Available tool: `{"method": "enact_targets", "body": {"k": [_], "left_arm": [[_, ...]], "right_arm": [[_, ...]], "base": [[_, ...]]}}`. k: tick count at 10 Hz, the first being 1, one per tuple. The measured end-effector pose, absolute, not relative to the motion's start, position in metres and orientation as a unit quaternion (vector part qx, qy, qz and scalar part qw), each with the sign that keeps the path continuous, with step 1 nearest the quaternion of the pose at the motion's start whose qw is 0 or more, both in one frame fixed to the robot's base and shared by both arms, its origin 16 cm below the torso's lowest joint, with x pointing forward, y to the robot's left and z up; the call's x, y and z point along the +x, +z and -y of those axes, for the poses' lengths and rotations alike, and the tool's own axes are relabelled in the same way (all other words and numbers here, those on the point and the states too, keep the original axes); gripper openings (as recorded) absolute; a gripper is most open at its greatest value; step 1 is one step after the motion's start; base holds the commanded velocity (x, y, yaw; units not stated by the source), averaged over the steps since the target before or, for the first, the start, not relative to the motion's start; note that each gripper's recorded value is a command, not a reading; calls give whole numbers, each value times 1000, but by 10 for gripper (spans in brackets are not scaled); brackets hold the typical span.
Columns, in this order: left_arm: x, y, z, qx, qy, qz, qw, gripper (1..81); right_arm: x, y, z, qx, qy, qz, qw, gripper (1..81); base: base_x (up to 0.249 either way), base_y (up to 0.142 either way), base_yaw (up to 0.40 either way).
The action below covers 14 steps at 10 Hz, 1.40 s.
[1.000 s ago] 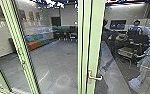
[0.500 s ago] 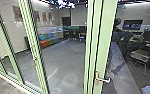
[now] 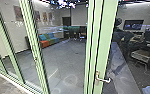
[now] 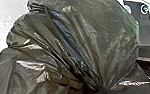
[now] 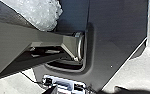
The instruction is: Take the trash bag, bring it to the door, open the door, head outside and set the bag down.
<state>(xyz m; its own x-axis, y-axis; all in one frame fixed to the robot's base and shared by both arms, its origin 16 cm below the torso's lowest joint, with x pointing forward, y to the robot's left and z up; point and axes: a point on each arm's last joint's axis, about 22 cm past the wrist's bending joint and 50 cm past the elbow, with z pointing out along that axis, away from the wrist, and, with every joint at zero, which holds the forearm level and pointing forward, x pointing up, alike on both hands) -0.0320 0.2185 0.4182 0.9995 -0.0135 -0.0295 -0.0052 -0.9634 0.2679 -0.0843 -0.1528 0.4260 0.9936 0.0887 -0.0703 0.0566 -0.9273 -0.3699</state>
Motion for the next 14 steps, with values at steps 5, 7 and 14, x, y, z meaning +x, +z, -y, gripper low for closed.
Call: {"method": "enact_targets", "body": {"k": [5, 7, 14], "left_arm": [[-32, 418, -218, 991, -16, 4, 135, 10], [-32, 418, -218, 991, -17, 4, 135, 10], [-33, 425, -215, 987, -16, 6, 161, 10]], "right_arm": [[-84, 425, 153, -981, 42, 37, 184, 811], [-84, 425, 157, -982, 42, 36, 182, 811], [-91, 457, 141, -965, 40, 29, 258, 811]], "base": [[0, 0, 0], [0, 0, 0], [0, 0, 0]]}}
